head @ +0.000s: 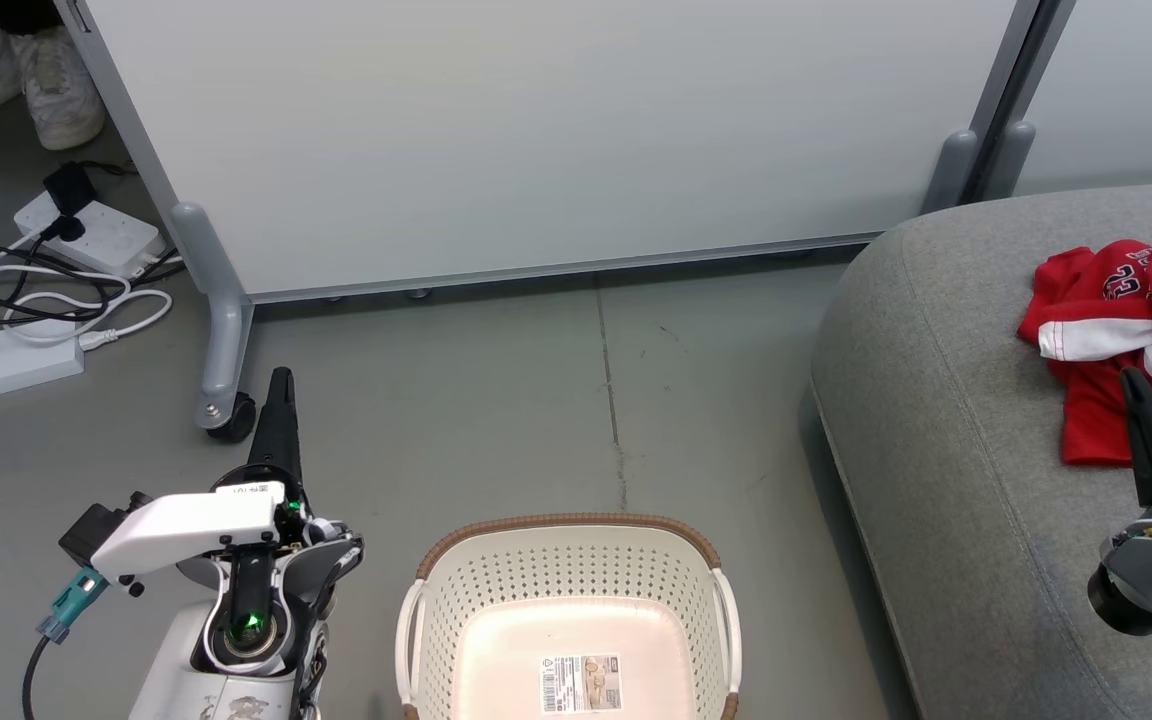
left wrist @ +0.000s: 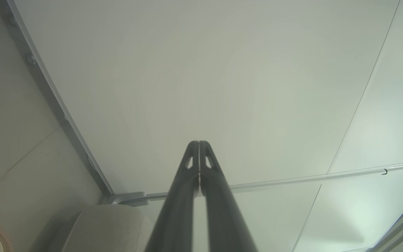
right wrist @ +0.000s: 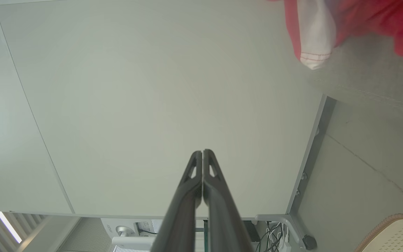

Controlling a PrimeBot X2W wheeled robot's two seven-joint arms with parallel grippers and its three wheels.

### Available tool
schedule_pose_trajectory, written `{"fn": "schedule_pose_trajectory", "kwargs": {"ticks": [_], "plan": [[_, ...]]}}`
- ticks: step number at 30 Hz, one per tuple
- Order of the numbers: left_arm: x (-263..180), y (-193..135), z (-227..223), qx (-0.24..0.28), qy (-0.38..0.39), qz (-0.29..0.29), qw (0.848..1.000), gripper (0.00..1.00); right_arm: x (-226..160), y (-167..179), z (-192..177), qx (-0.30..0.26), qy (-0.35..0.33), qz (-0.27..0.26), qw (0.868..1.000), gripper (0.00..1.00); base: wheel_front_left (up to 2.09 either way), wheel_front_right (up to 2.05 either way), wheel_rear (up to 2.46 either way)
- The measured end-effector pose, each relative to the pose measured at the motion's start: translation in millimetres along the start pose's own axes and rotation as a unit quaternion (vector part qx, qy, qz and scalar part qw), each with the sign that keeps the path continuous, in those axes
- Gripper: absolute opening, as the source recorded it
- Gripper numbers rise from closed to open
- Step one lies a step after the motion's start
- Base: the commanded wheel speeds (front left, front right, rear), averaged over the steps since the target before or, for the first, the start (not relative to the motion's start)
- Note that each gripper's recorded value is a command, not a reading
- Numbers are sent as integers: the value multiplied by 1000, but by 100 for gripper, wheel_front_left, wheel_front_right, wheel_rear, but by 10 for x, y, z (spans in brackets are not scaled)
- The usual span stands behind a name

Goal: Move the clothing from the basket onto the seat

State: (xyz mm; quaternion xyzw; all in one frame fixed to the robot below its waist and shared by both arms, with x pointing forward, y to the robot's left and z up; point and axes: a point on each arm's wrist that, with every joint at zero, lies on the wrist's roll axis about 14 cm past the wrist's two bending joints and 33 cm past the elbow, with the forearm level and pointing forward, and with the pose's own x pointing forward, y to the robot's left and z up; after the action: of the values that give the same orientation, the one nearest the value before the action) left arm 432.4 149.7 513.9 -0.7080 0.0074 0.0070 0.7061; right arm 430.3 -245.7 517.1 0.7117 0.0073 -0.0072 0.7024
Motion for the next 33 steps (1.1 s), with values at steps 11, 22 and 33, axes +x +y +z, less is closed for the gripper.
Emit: {"fn": "schedule_pose_trajectory", "kwargs": {"ticks": [11, 22, 33], "plan": [[0, 0, 0, 0, 0, 0, 1000, 0, 0, 0, -1, 0, 0, 0, 1000, 0, 0, 0, 0], [0, 0, 0, 0, 0, 0, 1000, 0, 0, 1, -1, 0, 0, 0, 1000, 0, 0, 0, 0], [0, 0, 0, 0, 0, 0, 1000, 0, 0, 1, -1, 0, 0, 0, 1000, 0, 0, 0, 0]]}}
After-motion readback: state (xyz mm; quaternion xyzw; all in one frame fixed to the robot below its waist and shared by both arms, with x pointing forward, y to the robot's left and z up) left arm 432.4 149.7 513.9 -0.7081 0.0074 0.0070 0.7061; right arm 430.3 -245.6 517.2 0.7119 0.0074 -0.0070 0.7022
